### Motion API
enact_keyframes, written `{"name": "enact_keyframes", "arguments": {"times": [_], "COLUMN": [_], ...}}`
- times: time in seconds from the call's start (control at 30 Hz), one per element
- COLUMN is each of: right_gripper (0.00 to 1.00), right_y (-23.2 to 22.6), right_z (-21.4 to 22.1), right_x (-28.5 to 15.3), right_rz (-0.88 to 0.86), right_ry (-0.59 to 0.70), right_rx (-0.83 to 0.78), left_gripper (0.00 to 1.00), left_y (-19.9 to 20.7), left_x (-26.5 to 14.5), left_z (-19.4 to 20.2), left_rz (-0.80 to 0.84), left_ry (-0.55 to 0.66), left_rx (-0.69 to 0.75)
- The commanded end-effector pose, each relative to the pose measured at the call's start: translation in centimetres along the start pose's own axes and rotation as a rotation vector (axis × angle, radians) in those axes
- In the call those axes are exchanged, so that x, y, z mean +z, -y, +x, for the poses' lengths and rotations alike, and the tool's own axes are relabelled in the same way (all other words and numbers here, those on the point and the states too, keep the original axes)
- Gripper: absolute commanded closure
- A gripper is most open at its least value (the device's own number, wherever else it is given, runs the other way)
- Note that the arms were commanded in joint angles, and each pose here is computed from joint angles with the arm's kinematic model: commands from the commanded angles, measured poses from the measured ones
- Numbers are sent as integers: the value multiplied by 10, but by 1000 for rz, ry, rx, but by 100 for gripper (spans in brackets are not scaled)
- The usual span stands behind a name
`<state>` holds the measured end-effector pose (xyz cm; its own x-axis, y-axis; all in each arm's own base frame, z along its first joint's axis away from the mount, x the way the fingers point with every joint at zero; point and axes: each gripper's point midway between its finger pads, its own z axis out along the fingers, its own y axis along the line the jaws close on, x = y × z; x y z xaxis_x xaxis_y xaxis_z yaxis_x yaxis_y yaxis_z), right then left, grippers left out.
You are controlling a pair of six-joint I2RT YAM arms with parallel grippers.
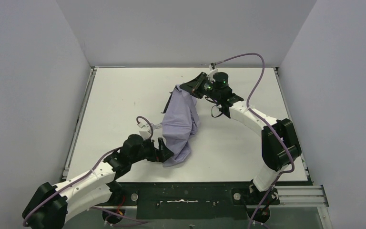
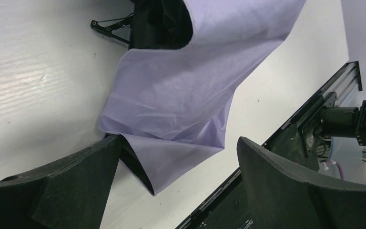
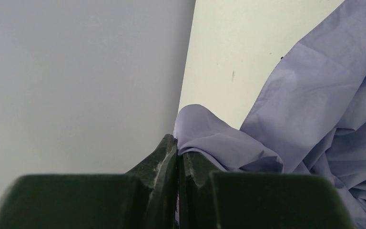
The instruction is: Put away the umbrella
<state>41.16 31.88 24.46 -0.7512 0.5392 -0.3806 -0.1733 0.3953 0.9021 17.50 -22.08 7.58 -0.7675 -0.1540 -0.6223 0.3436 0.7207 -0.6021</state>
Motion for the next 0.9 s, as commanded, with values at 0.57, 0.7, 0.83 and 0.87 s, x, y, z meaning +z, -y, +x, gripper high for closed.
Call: {"name": "enact_keyframes", "arguments": {"times": [0.57, 0.7, 0.83, 0.87], "right_gripper": [100, 100, 100, 100], "right_y": [-37, -38, -38, -38], "right_z": [-20, -20, -20, -20], "right_x": [-6, -8, -9, -9], "right_rz": [-94, -94, -91, -91], "right_ry": [56, 56, 55, 55], "right_rx": [-77, -80, -84, -84], "left_gripper": [100, 100, 100, 100], "left_y": [27, 44, 71, 77], "left_x": [1, -5, -18, -21], "left_z": [-16, -22, -17, -13], "left_rz": [140, 208, 359, 390], "left_ry": [11, 9, -21, -41], "left_rx": [0, 40, 124, 146]}}
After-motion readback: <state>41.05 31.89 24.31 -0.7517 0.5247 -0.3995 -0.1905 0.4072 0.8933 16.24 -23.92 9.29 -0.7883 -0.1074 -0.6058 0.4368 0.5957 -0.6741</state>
